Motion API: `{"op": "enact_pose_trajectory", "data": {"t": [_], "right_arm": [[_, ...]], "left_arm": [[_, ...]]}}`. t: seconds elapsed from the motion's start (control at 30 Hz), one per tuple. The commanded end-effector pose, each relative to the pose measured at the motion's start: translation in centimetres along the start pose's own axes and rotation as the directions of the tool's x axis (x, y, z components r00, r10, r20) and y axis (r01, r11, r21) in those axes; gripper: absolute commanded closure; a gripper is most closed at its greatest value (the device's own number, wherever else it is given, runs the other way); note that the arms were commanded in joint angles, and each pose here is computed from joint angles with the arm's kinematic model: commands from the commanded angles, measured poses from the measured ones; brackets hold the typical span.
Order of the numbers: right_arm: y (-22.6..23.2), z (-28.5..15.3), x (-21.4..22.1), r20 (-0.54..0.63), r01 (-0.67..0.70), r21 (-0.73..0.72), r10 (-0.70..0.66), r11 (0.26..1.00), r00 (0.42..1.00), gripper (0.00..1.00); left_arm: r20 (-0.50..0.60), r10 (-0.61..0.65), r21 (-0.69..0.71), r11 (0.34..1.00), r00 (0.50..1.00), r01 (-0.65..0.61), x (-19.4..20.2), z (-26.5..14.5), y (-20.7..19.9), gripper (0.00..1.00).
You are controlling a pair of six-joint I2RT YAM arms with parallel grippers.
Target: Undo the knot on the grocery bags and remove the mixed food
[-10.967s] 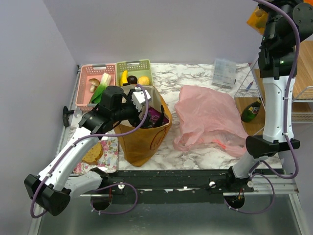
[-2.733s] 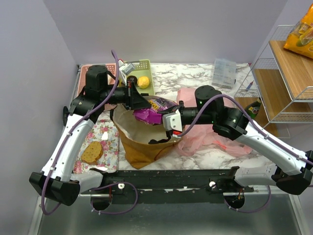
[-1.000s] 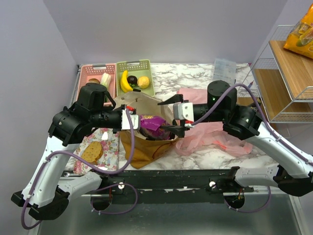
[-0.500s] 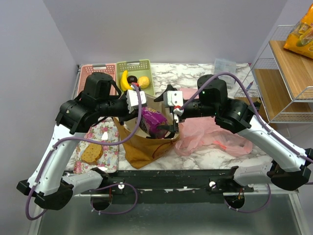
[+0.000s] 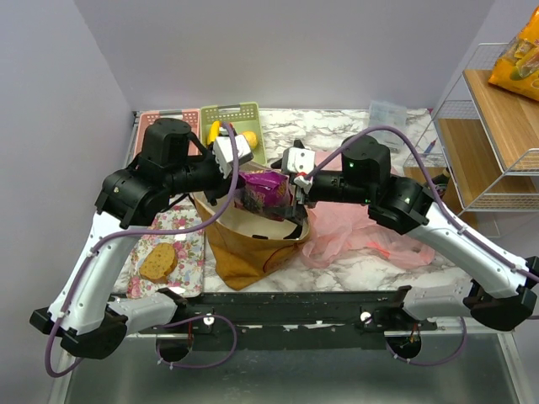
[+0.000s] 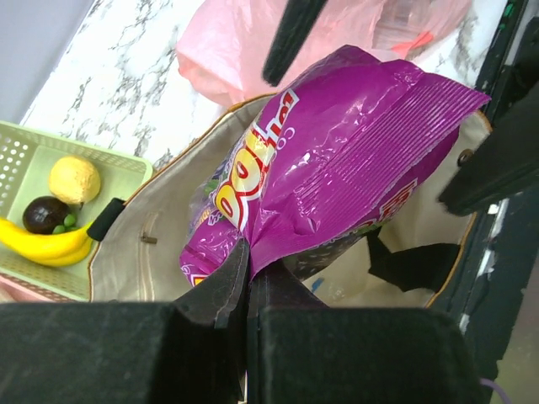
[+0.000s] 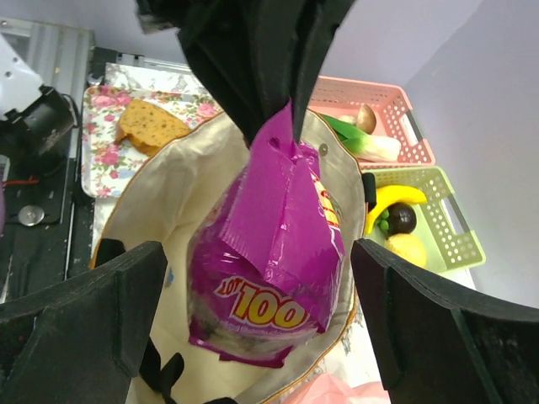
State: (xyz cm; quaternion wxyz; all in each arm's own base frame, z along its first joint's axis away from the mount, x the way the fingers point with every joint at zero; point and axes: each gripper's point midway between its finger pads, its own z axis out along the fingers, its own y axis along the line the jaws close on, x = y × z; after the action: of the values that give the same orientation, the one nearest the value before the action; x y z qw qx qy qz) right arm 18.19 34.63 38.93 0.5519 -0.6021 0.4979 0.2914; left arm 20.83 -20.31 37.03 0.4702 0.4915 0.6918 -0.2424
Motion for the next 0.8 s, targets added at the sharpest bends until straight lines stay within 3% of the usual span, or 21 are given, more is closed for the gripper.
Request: {"op": "enact_pose_trajectory", "data": {"t": [0.0, 0.1, 0.2, 0.3, 0.37, 0.4, 0.47, 0.5, 0.6, 0.77], "right_arm": [[-2.0, 1.0, -0.3, 0.051, -0.033, 0.114, 0.028, 0.993, 0.998, 0.04], [-2.3, 1.9, 0.5, 0.021, -0.038, 0.116, 0.036, 0.993, 0.999, 0.15], [-2.5, 1.8, 0.2, 0.025, -0.036, 0.122, 0.033, 0.992, 0.999, 0.43], [-3.0, 1.2, -0.5, 0.042, -0.055, 0.149, 0.049, 0.987, 0.998, 0.77], [-3.5, 0.7, -1.0, 0.05, -0.076, 0.181, 0.068, 0.981, 0.996, 0.98], [-3.8, 0.4, -1.2, 0.054, -0.085, 0.198, 0.076, 0.977, 0.996, 0.99], [-4.2, -0.3, -2.2, 0.077, -0.096, 0.224, 0.08, 0.97, 0.994, 0.99], [-4.5, -0.8, -2.8, 0.094, -0.106, 0.238, 0.086, 0.966, 0.992, 0.99], [-6.0, -2.3, -5.2, 0.163, -0.167, 0.304, 0.121, 0.938, 0.979, 0.99], [-8.7, -4.9, -10.2, 0.317, -0.259, 0.391, 0.135, 0.883, 0.939, 0.99]], "left_arm": [[0.183, -0.007, 0.02, 1.0, 0.983, 0.003, -5.2, -1.5, -0.7, 1.0], [0.192, -0.027, 0.024, 0.999, 0.981, 0.023, -5.8, -1.7, -0.8, 1.0], [0.193, -0.028, 0.021, 0.999, 0.981, 0.025, -5.8, -1.8, -0.8, 1.0], [0.193, -0.045, -0.001, 0.999, 0.98, 0.047, -5.4, -2.0, -0.6, 0.97], [0.206, -0.08, -0.019, 0.996, 0.975, 0.086, -5.3, -2.2, -0.2, 0.55], [0.215, -0.111, -0.039, 0.992, 0.97, 0.123, -5.0, -2.3, 0.4, 0.37], [0.252, -0.175, -0.082, 0.976, 0.952, 0.201, -4.7, -2.9, 1.9, 0.21], [0.282, -0.196, -0.115, 0.965, 0.939, 0.236, -4.4, -3.4, 3.0, 0.17], [0.339, -0.188, -0.228, 0.934, 0.922, 0.274, -3.1, -4.5, 5.9, 0.16], [0.249, -0.153, -0.228, 0.95, 0.956, 0.212, 0.6, -2.9, 5.8, 0.23]]}}
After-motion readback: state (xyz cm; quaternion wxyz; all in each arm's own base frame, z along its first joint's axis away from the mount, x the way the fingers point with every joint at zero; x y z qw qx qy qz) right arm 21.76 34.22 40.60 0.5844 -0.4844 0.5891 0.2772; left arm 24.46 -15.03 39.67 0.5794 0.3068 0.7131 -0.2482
